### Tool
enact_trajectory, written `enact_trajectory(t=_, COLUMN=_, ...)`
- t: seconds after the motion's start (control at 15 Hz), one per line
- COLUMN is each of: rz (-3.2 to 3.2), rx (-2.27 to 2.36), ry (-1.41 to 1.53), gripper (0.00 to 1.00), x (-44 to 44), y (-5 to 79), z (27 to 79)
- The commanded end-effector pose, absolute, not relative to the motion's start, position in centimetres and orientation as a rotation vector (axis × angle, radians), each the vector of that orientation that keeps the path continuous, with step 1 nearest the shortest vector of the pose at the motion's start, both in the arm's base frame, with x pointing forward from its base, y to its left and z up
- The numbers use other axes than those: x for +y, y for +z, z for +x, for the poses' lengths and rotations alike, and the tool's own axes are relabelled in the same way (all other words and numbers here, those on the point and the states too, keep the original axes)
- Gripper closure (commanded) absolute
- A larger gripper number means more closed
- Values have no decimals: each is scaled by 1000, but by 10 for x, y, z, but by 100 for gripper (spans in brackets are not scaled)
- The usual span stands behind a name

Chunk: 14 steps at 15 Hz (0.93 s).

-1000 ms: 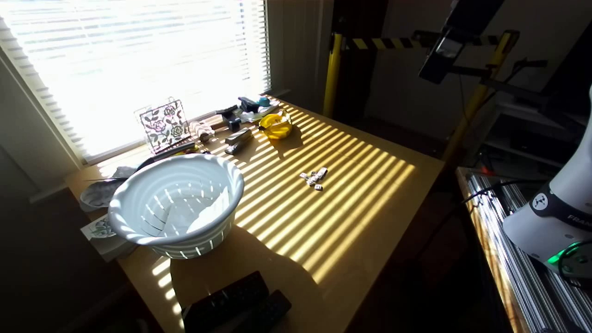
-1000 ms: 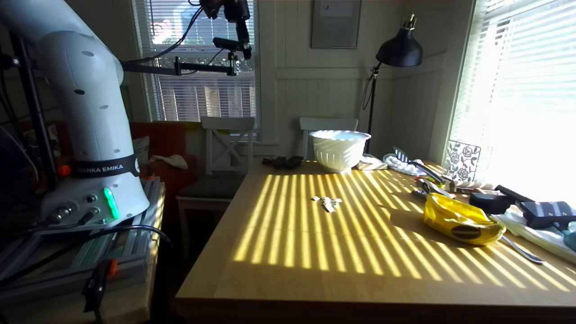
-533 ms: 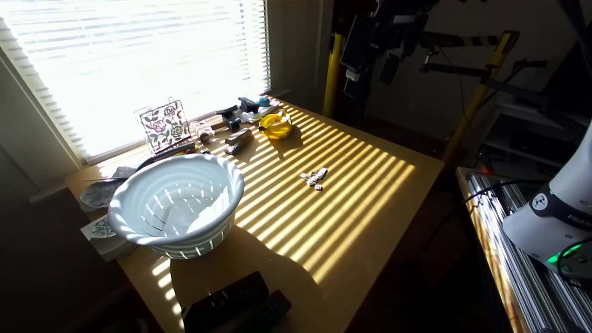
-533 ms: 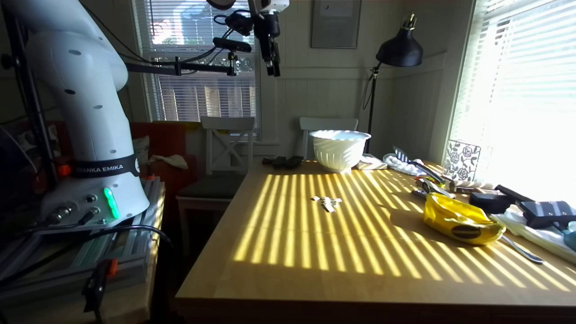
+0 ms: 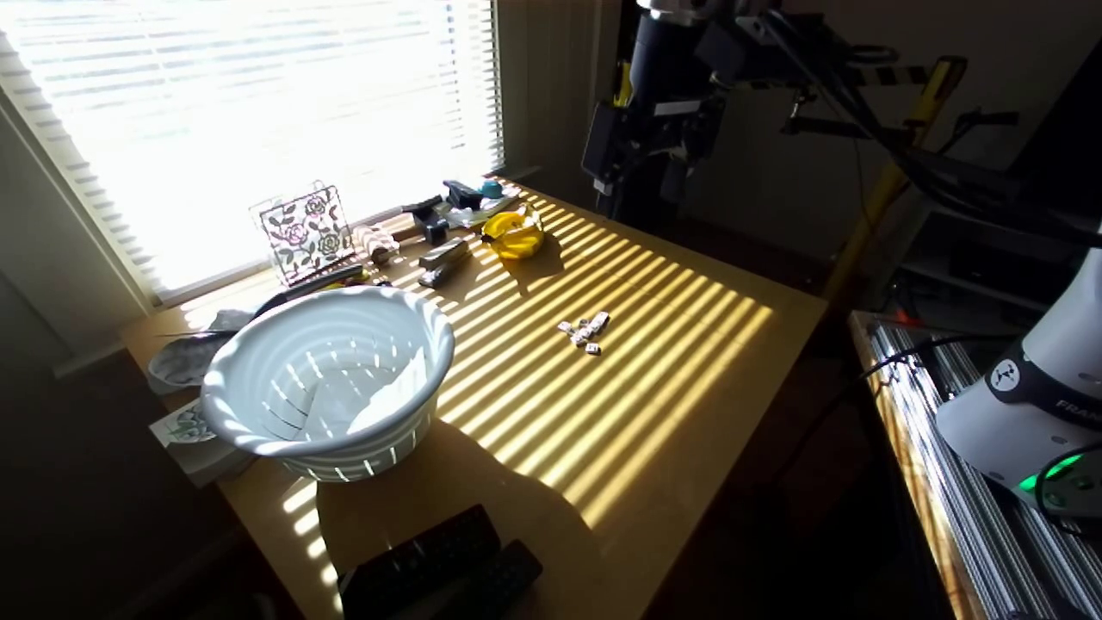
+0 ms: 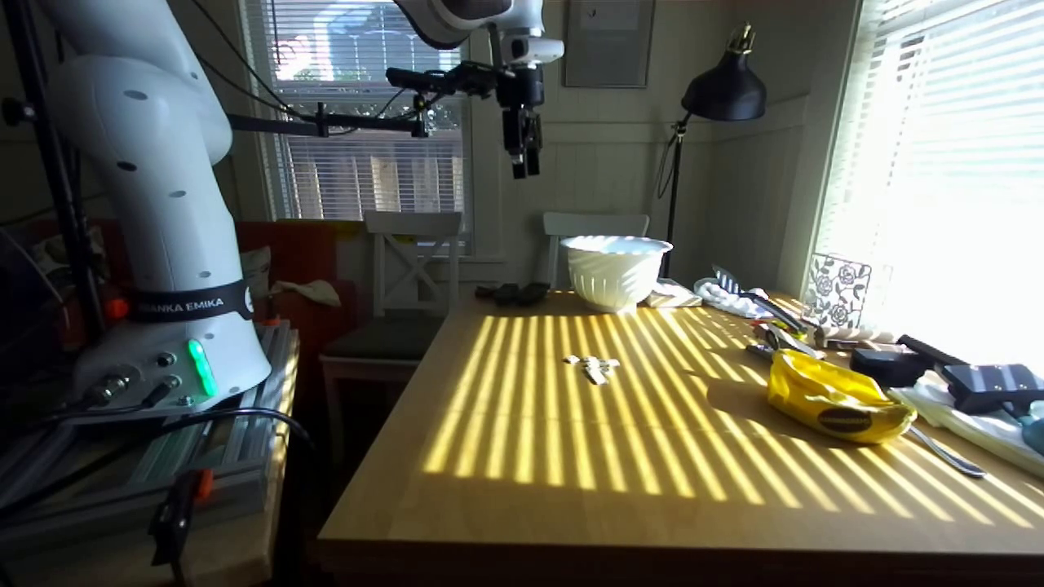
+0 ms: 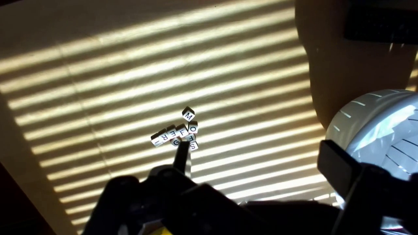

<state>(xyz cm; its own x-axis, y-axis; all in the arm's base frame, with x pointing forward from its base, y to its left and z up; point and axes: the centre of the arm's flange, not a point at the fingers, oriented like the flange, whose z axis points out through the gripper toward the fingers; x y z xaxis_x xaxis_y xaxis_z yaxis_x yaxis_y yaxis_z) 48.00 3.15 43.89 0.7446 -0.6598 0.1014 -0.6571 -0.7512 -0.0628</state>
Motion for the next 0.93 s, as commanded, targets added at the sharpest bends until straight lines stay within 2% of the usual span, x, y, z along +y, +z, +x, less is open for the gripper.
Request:
enact_trajectory(t=0.0, rz=-2850, rx=1152, ry=-170, gripper=0, x=19, y=423, z=501)
enact_trajectory(t=0.67, rz=-2879, rx=1122, ry=-187, gripper=0, x=15, y=412, z=489)
enact_trajectory(t=0.87, rz=-2870, rx=1125, ry=-169, gripper=0, x=13, y=389, z=503)
